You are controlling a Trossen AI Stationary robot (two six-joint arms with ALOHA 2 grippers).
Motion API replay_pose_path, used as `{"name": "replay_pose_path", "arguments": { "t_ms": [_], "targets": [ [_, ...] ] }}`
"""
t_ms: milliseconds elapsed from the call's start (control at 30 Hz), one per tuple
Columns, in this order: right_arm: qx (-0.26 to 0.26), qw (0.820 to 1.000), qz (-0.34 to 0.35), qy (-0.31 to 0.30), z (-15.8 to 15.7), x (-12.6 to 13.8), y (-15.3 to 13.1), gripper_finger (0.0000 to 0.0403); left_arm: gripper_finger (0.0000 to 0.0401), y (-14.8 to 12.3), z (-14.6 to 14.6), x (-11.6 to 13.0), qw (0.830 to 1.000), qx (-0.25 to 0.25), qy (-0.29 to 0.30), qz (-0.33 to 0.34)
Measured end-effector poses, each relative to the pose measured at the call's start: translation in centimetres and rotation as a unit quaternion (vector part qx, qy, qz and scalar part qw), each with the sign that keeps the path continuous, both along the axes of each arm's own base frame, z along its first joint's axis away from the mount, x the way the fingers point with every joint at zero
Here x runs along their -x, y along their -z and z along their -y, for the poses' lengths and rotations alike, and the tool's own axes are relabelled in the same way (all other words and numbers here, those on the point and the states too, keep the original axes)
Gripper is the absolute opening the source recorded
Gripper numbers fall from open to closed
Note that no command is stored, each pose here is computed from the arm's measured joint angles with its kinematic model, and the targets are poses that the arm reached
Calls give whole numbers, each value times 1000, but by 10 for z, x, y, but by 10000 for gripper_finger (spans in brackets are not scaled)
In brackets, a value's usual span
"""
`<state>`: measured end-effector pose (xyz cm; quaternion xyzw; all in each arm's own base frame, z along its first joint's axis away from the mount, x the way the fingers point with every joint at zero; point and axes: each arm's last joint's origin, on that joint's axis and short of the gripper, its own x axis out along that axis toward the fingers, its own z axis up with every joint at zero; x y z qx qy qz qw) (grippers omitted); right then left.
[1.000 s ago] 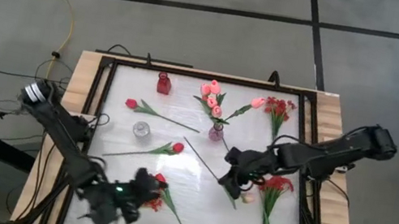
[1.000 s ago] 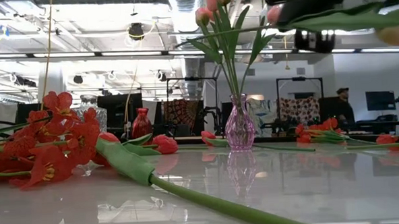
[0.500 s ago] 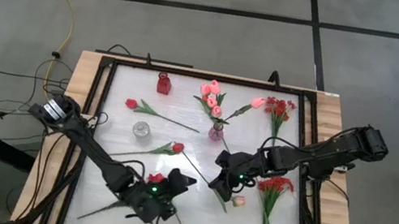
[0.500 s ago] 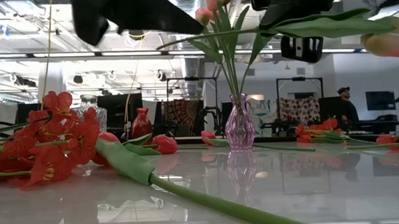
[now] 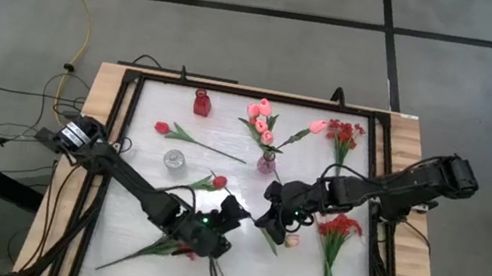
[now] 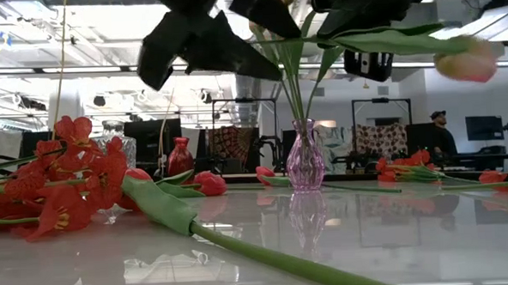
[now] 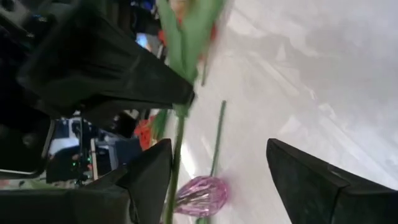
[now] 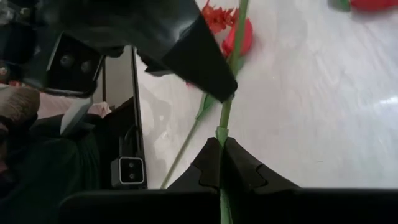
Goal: Sort flowers into vase by color
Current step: Put the pink tulip into the purple vase
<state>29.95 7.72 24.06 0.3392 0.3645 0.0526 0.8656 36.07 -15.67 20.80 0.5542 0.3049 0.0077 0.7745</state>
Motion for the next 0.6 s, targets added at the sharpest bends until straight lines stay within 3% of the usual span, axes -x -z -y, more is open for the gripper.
{"name": "replay_pose_path", "arguments": {
  "t_ms": [367, 600],
  "targets": [
    [-3, 1000, 5, -8, 14, -3, -1, 35, 220, -2, -17, -8, 999, -7, -32, 9],
    [-5, 1000, 6, -7, 21, -5, -1, 35, 178, -2, -22, -9, 999, -7, -38, 9]
  ]
}}
